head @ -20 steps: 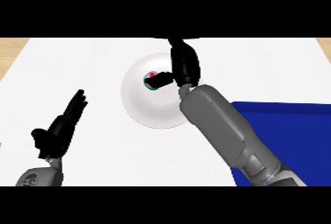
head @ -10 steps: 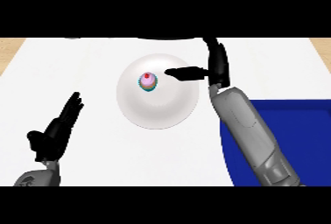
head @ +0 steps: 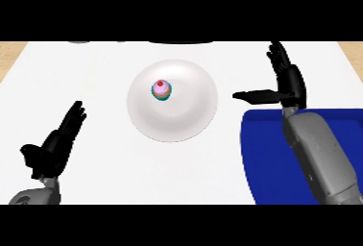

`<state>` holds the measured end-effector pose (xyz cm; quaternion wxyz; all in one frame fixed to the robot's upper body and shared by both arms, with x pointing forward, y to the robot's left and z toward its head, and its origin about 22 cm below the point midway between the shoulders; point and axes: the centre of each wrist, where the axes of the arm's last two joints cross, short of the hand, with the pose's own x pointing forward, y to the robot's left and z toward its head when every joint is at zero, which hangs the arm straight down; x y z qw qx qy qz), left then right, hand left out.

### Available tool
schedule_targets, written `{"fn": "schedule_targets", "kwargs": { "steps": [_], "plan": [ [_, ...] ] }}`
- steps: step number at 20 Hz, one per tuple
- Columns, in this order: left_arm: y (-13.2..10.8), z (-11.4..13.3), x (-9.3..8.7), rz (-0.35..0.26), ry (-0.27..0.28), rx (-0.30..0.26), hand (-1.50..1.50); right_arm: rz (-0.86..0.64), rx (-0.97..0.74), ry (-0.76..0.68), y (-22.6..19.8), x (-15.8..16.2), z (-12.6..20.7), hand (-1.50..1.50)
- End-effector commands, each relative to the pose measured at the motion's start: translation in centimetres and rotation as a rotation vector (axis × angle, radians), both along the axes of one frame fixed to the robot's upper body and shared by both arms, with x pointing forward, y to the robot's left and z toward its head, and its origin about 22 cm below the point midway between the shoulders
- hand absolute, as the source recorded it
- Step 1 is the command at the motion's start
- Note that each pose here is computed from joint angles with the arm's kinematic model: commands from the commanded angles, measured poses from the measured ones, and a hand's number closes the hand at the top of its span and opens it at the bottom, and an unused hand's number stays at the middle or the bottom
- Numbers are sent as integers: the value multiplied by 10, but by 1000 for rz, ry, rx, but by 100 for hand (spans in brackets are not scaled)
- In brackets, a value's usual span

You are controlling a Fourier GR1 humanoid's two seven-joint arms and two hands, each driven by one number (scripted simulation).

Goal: Pick the cupcake from the tray and place it in the plate

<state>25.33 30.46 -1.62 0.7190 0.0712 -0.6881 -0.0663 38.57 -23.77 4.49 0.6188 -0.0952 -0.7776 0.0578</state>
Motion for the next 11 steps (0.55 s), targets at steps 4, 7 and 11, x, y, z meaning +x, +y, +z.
{"fn": "schedule_targets", "kwargs": {
  "steps": [4, 7, 11],
  "plan": [
    [-16, -7, -1, 3, 5, -9, 0, 70, -42, -11, -49, -7, -25, -150],
    [-13, -7, 16, 3, 2, 9, 0, 71, -51, 0, -55, -5, -35, -150],
    [12, -1, 1, 11, 3, -7, 0, 35, -79, -32, -82, -22, -44, -150]
  ]
}}
